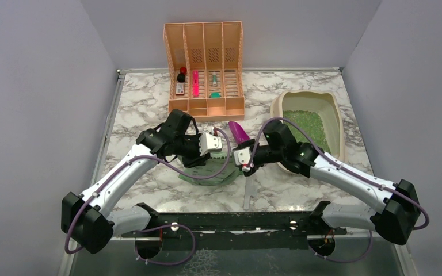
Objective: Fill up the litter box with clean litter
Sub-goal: Close the cat litter bag at the center of the board, then pick up the clamp at the center of the board.
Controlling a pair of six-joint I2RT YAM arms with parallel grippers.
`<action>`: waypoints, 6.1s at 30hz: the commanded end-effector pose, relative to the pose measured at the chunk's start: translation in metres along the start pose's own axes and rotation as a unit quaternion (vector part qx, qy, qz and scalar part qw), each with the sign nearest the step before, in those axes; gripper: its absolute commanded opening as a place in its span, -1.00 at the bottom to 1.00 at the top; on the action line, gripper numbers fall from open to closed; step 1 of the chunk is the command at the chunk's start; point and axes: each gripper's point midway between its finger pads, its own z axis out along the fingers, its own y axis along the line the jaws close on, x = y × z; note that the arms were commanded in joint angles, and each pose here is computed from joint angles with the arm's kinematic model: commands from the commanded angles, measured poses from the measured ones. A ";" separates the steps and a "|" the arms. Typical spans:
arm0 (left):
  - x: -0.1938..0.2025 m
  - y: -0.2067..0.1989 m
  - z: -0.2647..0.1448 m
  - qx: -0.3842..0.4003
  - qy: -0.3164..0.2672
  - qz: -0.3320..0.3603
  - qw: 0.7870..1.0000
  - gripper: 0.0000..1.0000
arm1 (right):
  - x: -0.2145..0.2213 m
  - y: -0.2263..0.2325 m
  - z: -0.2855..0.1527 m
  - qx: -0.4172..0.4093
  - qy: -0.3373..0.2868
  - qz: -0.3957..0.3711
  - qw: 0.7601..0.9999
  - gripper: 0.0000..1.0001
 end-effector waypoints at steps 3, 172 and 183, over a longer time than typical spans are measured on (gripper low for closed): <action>0.013 0.004 -0.006 -0.034 0.029 -0.023 0.999 -0.17 | 0.055 -0.001 -0.011 0.042 0.134 0.033 0.990 0.05; -0.132 0.065 -0.113 -0.247 -0.301 -0.107 0.915 0.97 | 0.113 0.161 -0.029 0.334 0.164 0.812 0.449 -0.99; -0.141 0.055 -0.113 -0.216 -0.307 -0.103 0.921 0.97 | 0.070 0.130 -0.068 0.323 0.054 0.790 0.518 -0.99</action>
